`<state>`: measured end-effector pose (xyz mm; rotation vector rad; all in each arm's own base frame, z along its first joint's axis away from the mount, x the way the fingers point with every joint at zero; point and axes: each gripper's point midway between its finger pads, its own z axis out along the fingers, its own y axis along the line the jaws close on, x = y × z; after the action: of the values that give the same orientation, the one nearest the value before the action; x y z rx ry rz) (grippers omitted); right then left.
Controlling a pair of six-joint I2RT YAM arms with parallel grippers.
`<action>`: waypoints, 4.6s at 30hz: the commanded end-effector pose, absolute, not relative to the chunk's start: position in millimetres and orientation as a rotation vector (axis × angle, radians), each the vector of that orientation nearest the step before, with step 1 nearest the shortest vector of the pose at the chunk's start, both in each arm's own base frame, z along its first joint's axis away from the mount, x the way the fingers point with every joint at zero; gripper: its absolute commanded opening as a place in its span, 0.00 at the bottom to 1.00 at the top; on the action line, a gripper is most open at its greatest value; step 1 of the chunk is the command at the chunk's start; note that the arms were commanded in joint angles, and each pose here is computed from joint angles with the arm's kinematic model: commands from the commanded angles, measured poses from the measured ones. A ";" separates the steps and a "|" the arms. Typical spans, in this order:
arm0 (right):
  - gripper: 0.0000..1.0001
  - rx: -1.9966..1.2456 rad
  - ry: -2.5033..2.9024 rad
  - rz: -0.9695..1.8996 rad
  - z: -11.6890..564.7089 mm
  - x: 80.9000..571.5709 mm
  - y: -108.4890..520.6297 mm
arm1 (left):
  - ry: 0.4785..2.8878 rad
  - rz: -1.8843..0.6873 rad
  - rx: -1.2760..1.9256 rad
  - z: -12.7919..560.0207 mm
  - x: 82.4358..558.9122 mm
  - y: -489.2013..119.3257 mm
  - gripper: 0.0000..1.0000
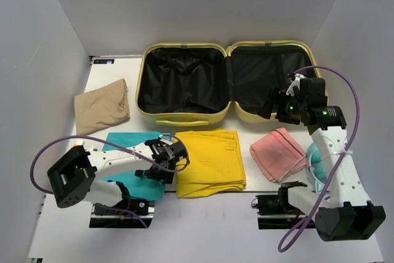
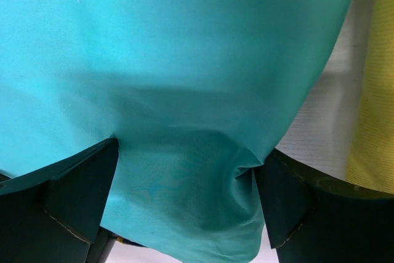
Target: Pack the luggage
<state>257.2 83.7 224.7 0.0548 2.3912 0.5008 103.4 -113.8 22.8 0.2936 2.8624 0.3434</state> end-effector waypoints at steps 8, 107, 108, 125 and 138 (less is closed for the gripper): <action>0.90 0.069 2.342 0.509 224.1 251.4 83.2 | 2.761 0.320 0.545 23.2 118.2 -137.5 1.00; 0.90 0.154 2.559 0.426 164.5 245.1 72.6 | 2.138 0.030 -0.184 286.5 461.0 -153.0 0.00; 0.90 0.157 2.564 0.427 162.4 244.8 72.5 | 2.159 -0.024 -0.165 278.8 457.3 -172.3 0.00; 0.90 0.175 2.610 0.423 152.9 238.3 71.9 | 2.308 -0.186 -0.421 214.8 486.3 -223.5 0.00; 0.90 0.180 2.613 0.418 153.3 241.0 71.9 | 2.175 -0.220 -0.338 263.2 477.9 -207.5 0.00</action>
<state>238.4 73.1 146.7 0.1710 2.6275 0.4257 472.7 -200.5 235.1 -0.3764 2.2492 -0.1843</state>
